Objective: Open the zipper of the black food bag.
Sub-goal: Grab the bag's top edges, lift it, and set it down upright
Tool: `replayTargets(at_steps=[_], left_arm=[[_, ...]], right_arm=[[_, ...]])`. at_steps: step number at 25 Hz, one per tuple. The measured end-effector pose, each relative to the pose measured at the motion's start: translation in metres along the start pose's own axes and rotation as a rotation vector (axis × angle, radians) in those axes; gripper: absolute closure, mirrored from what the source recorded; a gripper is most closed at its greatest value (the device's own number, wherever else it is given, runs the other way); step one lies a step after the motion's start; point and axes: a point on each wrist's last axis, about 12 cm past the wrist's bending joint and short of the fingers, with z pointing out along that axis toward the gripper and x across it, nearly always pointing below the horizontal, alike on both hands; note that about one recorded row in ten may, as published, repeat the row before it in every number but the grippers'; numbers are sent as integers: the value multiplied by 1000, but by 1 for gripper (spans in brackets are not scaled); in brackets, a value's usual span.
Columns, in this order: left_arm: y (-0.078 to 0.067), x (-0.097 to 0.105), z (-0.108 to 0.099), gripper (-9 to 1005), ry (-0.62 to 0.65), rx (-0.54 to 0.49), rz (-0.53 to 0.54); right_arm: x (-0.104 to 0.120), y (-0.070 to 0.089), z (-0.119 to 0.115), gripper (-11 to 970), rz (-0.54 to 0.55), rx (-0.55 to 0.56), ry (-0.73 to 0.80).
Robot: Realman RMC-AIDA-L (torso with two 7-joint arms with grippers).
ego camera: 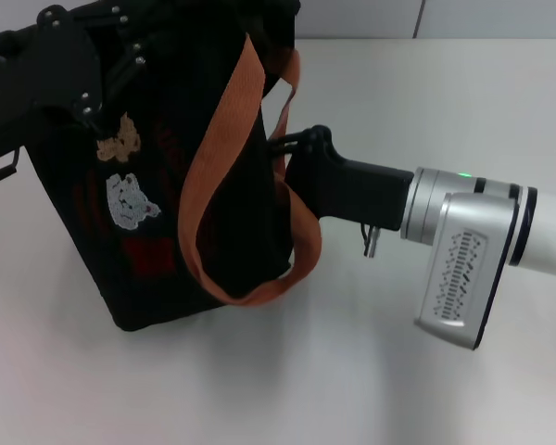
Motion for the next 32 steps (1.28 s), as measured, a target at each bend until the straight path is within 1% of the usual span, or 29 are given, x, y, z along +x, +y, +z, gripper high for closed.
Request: replayTargets(at_steps=[4,8,16,26,32], left_arm=[[-1,2,0,891,-4,1,-6],[-1,2,0,891,-4,2,-6],[-2,1,1,891,-6,6,-9],[-1,1,0,892,-5,6,-9],[0,1,0,892,-2,-3,-10]], right_arm=[[-3,-8,0,714,50,69,-27],[-4,-8,2,714,60,69,-33],[-4,-2,2,713,58,43,-29],[2,10,-7,714,-25,38,19],[3,13,-10,714,-38,38,29]])
